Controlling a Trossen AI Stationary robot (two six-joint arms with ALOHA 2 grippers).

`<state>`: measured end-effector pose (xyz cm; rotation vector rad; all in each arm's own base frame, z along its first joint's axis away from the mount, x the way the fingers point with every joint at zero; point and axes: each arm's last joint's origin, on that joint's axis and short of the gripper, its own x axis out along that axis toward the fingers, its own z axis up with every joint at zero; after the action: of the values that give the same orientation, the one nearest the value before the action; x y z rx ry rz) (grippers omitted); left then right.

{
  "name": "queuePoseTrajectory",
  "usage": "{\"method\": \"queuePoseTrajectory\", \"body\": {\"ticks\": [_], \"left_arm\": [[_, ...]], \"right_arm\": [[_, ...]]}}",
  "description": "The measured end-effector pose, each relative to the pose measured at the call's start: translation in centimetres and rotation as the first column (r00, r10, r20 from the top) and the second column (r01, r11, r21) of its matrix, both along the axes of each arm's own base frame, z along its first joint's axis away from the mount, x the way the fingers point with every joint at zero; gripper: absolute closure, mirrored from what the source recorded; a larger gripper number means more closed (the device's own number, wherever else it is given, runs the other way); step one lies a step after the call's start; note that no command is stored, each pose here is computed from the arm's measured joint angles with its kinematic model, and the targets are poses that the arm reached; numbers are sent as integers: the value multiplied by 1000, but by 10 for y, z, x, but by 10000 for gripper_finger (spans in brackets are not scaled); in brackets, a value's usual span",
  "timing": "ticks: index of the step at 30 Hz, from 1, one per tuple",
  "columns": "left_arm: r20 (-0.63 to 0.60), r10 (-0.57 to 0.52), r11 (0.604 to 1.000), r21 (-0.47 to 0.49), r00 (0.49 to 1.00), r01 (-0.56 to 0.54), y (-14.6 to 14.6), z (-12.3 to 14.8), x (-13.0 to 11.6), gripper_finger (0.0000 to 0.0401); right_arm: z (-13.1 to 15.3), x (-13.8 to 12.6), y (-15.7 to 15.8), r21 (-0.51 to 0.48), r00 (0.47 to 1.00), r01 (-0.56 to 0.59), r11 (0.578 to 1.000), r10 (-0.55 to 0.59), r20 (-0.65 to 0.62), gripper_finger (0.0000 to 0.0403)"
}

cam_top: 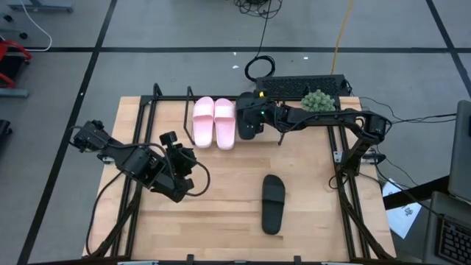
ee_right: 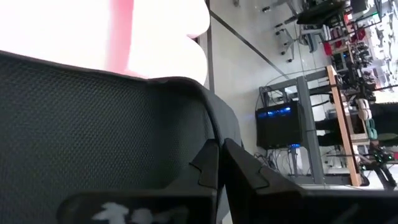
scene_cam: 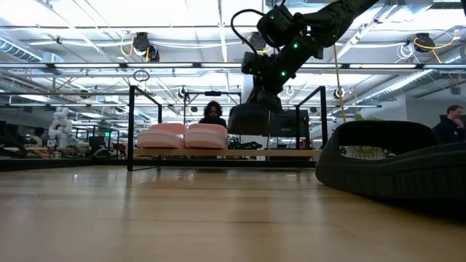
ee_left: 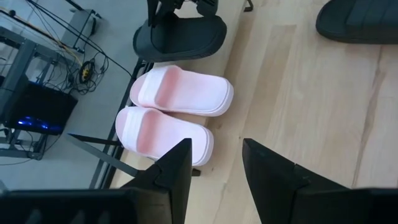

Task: Pick and place slides into the shelf
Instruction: Put the left black slipper on the shelf

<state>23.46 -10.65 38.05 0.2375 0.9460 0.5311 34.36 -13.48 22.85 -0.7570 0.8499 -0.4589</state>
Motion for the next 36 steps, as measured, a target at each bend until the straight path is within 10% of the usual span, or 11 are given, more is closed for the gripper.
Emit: {"method": "queuePoseTrajectory", "body": {"ticks": [36], "left_arm": [[6,0,1000,-6,1000,0,0,0,0,256]], "right_arm": [[-21,8,5,35,998,62,997,-61,-22,403]]}}
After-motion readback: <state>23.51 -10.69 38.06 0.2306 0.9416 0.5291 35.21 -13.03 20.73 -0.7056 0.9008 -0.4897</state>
